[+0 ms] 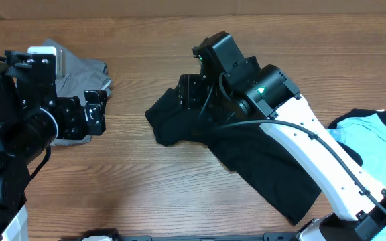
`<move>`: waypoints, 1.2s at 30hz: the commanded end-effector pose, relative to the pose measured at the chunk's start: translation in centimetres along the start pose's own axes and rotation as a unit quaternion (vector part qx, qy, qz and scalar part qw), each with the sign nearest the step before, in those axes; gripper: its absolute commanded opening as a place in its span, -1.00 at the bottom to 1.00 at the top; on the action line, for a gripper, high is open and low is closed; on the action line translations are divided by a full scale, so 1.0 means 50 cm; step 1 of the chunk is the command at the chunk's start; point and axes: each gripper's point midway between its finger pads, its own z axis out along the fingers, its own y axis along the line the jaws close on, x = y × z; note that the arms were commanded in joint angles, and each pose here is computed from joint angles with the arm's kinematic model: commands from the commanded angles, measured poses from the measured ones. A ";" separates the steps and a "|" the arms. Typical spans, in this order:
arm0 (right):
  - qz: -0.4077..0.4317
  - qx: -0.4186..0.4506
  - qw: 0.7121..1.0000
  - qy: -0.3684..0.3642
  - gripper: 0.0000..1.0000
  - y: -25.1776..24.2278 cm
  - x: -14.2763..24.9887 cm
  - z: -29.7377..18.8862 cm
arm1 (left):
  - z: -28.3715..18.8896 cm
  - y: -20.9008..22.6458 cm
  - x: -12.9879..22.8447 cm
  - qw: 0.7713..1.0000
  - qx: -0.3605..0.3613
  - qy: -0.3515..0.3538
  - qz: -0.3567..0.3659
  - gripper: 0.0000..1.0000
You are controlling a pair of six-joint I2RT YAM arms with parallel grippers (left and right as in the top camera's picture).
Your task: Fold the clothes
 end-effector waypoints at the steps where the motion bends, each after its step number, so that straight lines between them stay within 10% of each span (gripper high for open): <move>1: 0.035 0.071 0.994 -0.077 0.18 -0.089 -0.076 -0.062 | 0.012 -0.007 -0.005 1.000 0.011 0.007 -0.002 1.00; 9: 0.137 0.142 0.975 -0.104 0.04 -0.318 -0.154 -0.144 | 0.185 -0.094 0.033 0.981 0.133 0.136 0.038 0.67; 17: 0.117 0.125 0.973 -0.155 -0.42 -0.341 -0.162 -0.266 | 0.500 -0.266 0.086 0.946 0.196 0.206 0.154 -0.88; 28: 0.124 0.136 0.975 -0.126 -0.83 -0.327 -0.065 -0.328 | 0.824 -0.440 0.170 0.932 0.249 0.145 0.220 -0.91; 31: 0.130 0.144 0.975 -0.109 -0.80 -0.333 -0.048 -0.326 | 0.882 -0.445 0.221 0.929 0.250 0.160 0.221 -0.61; 36: 0.133 0.149 0.974 -0.102 -0.78 -0.336 -0.039 -0.326 | 0.954 -0.419 0.304 0.927 0.229 0.199 0.220 -0.92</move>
